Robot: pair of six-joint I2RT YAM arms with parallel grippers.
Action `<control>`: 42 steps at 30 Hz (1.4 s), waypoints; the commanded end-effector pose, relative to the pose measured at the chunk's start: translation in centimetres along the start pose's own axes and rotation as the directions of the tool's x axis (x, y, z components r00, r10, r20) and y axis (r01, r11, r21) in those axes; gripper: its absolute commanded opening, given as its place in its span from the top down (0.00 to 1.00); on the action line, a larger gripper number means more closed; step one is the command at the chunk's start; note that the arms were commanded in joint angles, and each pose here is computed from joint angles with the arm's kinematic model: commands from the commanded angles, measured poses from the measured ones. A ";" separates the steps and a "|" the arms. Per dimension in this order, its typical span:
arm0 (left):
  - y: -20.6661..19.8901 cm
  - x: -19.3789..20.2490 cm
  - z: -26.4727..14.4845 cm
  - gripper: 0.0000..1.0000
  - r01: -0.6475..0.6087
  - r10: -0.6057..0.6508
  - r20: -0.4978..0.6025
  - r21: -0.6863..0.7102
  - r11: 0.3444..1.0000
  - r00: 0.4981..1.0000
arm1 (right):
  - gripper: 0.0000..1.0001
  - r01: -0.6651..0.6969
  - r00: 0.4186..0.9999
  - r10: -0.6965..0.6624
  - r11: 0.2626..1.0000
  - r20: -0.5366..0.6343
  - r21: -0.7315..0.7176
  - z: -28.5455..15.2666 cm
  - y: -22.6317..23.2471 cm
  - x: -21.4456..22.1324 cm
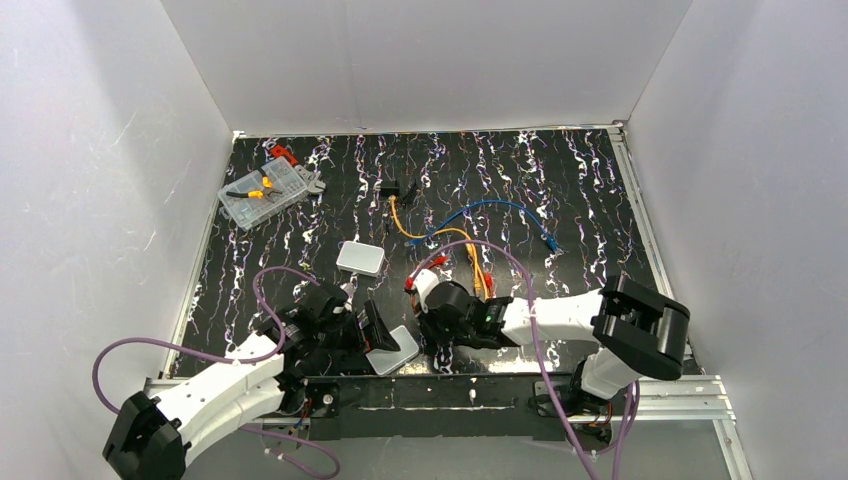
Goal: Insert the plug into the switch port
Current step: Insert the power into the switch port.
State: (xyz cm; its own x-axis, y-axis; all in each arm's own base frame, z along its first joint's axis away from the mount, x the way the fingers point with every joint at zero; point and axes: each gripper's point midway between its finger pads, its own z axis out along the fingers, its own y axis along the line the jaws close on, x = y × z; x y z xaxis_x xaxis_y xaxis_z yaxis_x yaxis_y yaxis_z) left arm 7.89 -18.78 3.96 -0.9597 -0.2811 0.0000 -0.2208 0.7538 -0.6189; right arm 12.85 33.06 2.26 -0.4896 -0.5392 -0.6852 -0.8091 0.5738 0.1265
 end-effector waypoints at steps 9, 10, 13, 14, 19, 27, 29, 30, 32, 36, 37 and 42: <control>-1.1 -0.6 -0.1 0.02 -0.011 0.011 0.010 0.014 1.000 1.000 | 0.99 -0.042 0.997 0.042 0.999 -0.071 -0.005 1.5 -2.4 2.0; -1.2 -0.6 -0.2 0.02 -0.013 0.013 0.012 0.017 1.000 1.000 | 0.99 -0.040 0.997 0.038 0.999 -0.071 -0.026 1.3 -2.1 2.0; -1.3 -0.6 -0.4 0.02 -0.013 0.013 0.015 0.023 1.000 1.000 | 0.99 -0.033 0.996 0.024 0.994 -0.084 -0.105 0.8 -0.7 2.2; -1.4 -0.6 -0.4 0.02 -0.012 0.011 0.016 0.025 1.000 1.000 | 0.99 -0.029 0.996 0.017 0.991 -0.091 -0.132 0.7 -0.2 2.4; -1.2 -0.7 -0.3 0.02 -0.010 0.010 0.027 0.024 1.000 1.000 | 0.99 -0.022 0.994 -0.001 0.975 -0.106 -0.220 0.4 1.7 3.0; -1.0 -1.1 -0.1 0.02 -0.006 0.006 0.042 0.008 1.000 0.999 | 0.99 -0.040 0.993 0.012 0.968 -0.114 -0.247 -0.1 2.3 3.8; -1.1 -1.3 -0.1 0.02 -0.008 0.008 0.047 0.002 1.000 0.999 | 0.99 -0.046 0.993 0.019 0.969 -0.114 -0.243 -0.3 2.3 4.0; -1.1 -1.4 0.0 0.02 -0.009 0.009 0.048 0.002 1.000 0.999 | 0.99 -0.048 0.993 0.021 0.969 -0.112 -0.243 -0.4 2.3 4.0; -1.2 -1.6 0.2 0.02 -0.009 0.009 0.050 -0.001 1.000 0.999 | 0.99 -0.050 0.994 0.026 0.968 -0.102 -0.245 -0.7 2.3 3.9; -1.4 -2.0 0.7 0.02 -0.011 0.011 0.051 -0.007 1.000 0.999 | 0.99 -0.053 0.995 0.031 0.967 -0.090 -0.251 -1.1 2.4 4.0; -1.4 -2.1 0.8 0.02 -0.012 0.013 0.050 -0.010 1.000 0.999 | 0.99 -0.052 0.996 0.031 0.965 -0.088 -0.255 -1.2 2.5 4.0; -1.6 -2.5 1.2 0.02 -0.024 0.025 0.043 -0.026 0.999 0.999 | 0.99 -0.040 0.996 0.017 0.956 -0.082 -0.291 -1.4 3.2 4.1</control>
State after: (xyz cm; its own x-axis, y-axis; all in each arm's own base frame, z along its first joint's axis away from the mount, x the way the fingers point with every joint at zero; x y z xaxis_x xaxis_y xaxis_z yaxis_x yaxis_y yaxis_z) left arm 9.17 -19.58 3.68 -0.9577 -0.2874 0.0104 -0.2375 0.7700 -0.5922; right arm 10.15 33.23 2.41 -0.5162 -0.5135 -0.6854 -0.8479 0.4194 0.3243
